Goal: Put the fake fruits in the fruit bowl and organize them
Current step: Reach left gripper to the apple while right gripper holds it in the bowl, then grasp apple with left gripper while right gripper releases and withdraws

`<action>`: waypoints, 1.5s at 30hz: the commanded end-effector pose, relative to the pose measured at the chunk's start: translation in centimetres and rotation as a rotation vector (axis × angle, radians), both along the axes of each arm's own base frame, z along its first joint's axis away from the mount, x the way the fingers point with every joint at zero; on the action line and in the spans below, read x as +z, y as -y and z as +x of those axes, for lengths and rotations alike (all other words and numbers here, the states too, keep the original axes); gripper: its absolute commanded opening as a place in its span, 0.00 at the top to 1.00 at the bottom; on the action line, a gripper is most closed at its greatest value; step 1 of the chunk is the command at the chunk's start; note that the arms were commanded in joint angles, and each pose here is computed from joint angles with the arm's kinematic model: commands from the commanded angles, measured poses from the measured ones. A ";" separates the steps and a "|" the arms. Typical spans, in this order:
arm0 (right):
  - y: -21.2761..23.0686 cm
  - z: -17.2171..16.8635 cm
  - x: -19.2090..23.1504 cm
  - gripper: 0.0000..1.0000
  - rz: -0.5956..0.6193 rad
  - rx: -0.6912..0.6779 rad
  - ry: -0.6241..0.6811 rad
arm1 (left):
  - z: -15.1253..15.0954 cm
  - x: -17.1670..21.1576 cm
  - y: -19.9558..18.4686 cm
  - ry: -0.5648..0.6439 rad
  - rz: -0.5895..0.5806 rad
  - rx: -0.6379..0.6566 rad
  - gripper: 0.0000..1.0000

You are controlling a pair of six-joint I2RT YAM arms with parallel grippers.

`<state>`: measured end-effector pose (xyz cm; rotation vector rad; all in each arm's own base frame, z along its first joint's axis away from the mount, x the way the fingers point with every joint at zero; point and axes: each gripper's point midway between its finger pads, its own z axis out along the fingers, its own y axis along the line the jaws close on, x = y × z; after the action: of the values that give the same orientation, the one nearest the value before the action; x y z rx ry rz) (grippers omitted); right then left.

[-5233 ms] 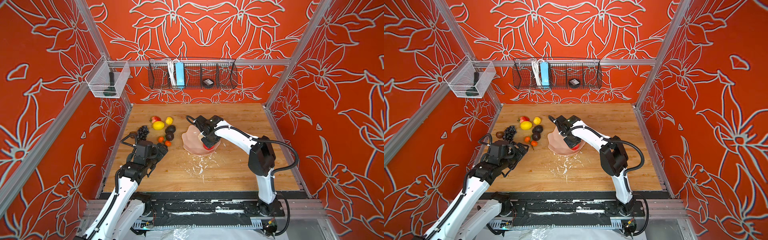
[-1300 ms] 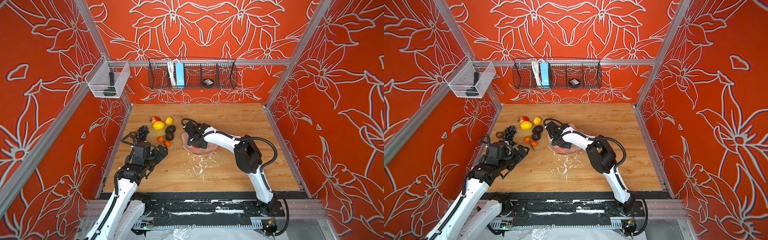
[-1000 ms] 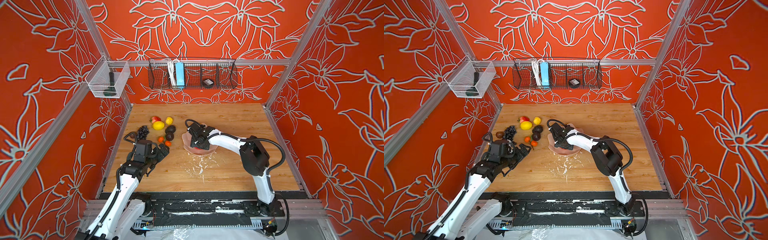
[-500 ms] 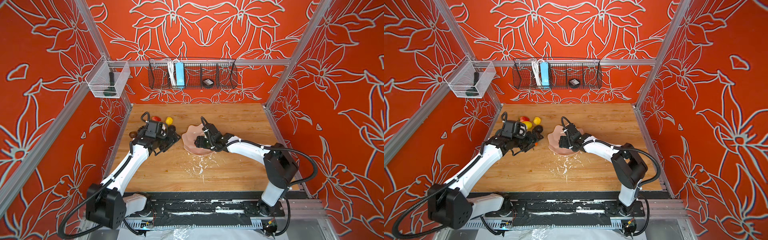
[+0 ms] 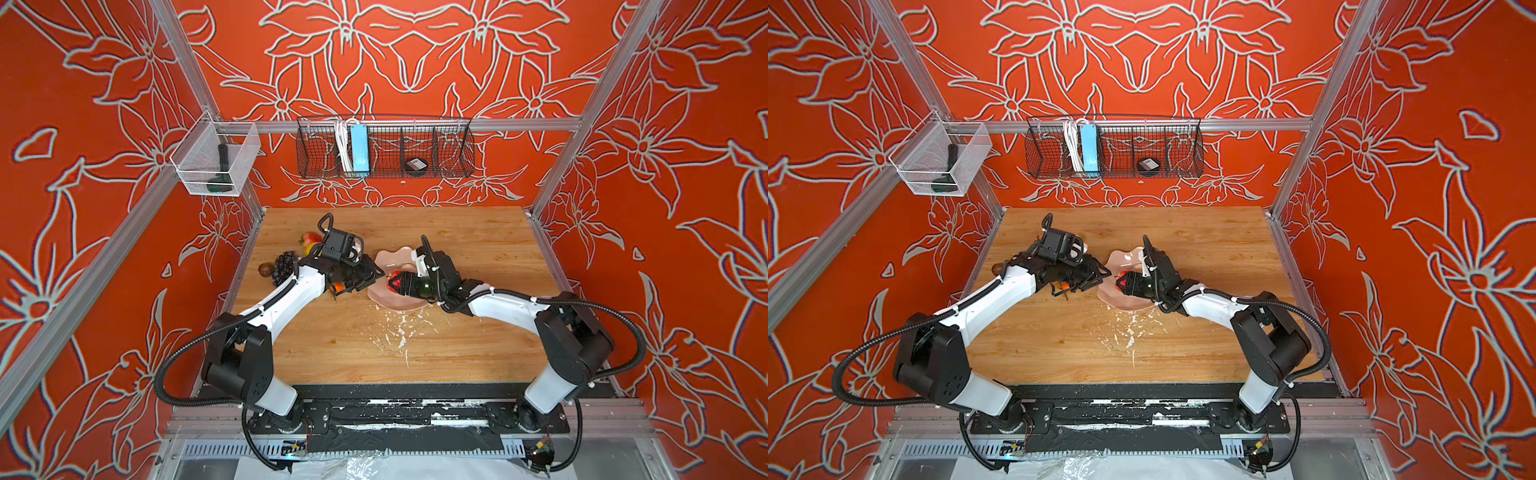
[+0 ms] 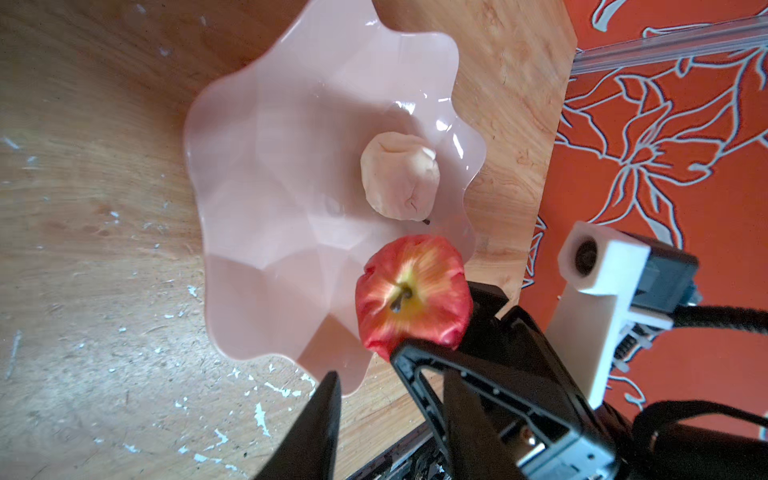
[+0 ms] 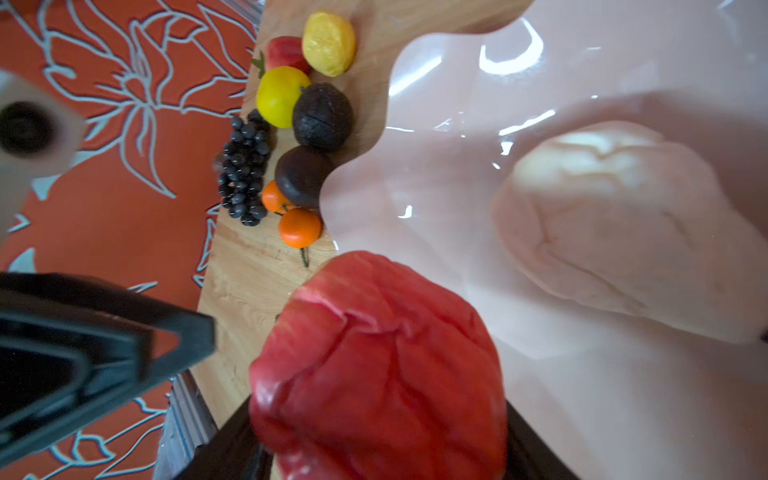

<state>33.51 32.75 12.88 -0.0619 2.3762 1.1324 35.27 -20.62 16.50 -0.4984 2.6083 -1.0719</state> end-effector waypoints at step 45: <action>-0.6 -2.3 2.3 0.02 0.061 0.066 0.038 | 2.8 -0.7 1.5 0.014 0.023 -0.013 1.00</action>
<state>31.90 33.50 13.93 -0.1245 2.3382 1.2185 37.57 -22.07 15.78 -0.5011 2.6069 -1.0975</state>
